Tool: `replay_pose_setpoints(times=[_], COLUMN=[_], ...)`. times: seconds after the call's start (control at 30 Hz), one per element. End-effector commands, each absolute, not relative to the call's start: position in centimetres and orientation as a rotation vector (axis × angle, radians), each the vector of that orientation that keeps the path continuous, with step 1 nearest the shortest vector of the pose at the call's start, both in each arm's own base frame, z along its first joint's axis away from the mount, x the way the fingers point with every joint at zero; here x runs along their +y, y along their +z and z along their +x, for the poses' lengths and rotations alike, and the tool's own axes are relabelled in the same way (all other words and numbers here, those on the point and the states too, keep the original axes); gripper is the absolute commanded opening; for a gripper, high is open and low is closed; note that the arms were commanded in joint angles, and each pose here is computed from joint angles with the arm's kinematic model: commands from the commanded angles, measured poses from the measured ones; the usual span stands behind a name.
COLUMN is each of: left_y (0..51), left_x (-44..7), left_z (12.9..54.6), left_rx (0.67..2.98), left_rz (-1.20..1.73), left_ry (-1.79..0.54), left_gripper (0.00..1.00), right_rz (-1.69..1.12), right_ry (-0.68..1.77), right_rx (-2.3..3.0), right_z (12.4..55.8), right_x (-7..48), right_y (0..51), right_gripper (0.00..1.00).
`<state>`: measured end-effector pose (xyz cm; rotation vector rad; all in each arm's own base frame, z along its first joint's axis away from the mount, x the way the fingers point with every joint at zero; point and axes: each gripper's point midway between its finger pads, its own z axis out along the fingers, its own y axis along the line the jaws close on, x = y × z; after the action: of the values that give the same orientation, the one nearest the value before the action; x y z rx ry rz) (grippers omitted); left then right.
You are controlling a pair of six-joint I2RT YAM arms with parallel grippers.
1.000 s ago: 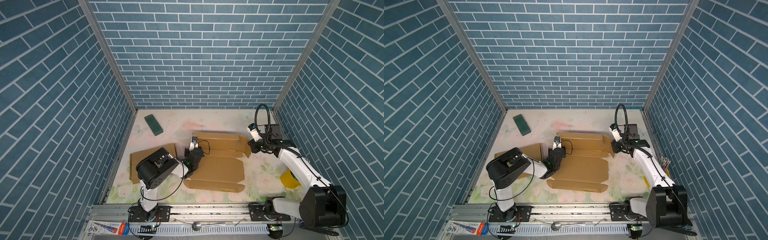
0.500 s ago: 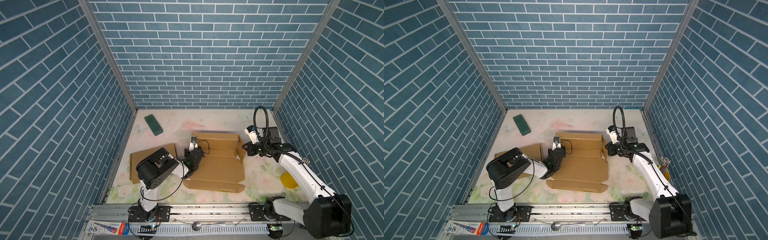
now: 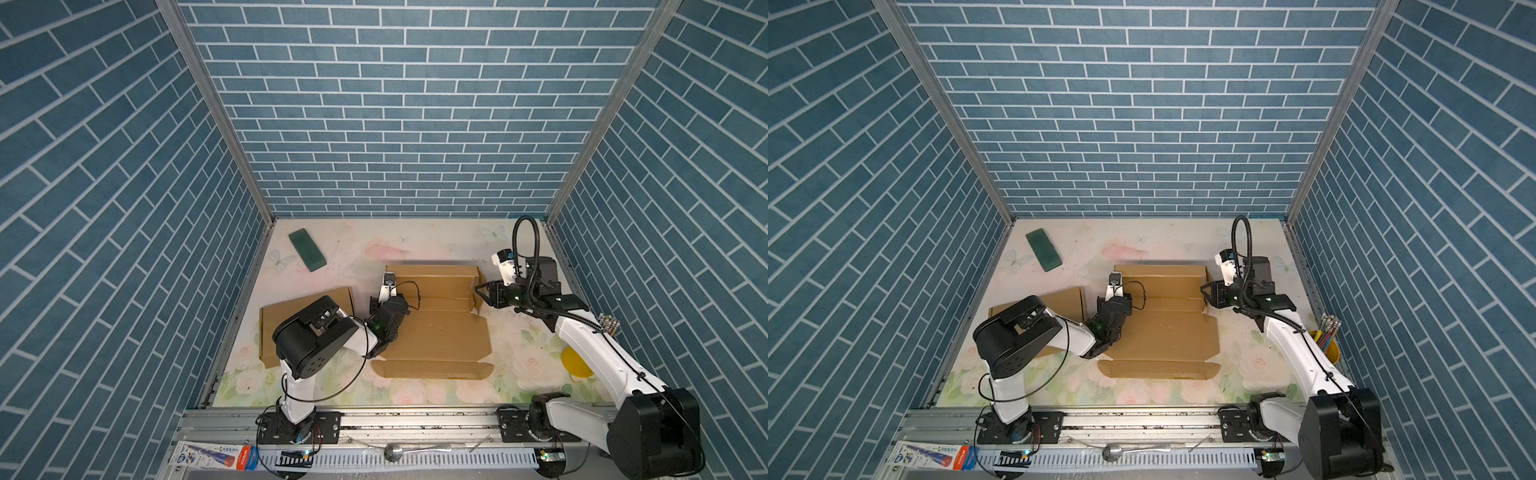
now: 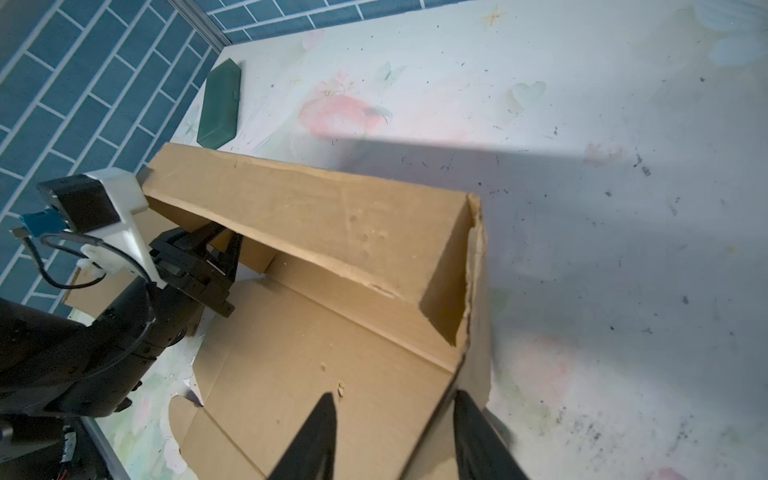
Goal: Fold the paper box
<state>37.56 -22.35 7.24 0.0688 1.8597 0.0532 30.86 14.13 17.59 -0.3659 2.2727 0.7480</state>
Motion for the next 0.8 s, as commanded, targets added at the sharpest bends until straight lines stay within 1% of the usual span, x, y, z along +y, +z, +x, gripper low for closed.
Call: replay_pose_setpoints(times=[0.0,0.17,0.3,0.47,0.53,0.6,0.67,0.77], left_y=[1.0,0.7,0.4,0.2,0.1,0.1,0.1,0.1], left_x=[-20.2,-20.1,-19.9,-19.8,-19.7,-19.8,-19.8,-19.8], left_z=[35.2,35.0,34.8,34.6,34.6,34.6,34.7,34.8], left_rx=[2.033,2.037,2.043,2.046,2.048,2.049,2.050,2.050], left_rz=[0.261,0.272,0.276,0.282,0.282,0.284,0.280,0.276], left_ry=[0.236,0.243,0.249,0.251,0.250,0.248,0.247,0.251], left_gripper=[0.00,0.00,0.00,0.00,0.00,0.00,0.00,0.00], right_rz=[-0.330,-0.078,0.042,0.061,0.001,-0.071,-0.161,-0.373], right_ry=[0.914,0.898,0.847,0.508,0.415,0.433,0.487,0.503], right_rx=[2.195,2.150,2.140,2.271,2.321,2.356,2.379,2.401], right_z=[31.8,35.5,38.7,42.7,43.9,44.7,44.7,42.9], right_x=[14.3,10.0,7.2,2.5,1.4,2.0,3.8,7.3], right_y=[20.9,22.2,22.0,18.9,17.3,15.9,14.5,12.9], right_gripper=[0.51,0.52,0.52,0.51,0.48,0.45,0.42,0.42])
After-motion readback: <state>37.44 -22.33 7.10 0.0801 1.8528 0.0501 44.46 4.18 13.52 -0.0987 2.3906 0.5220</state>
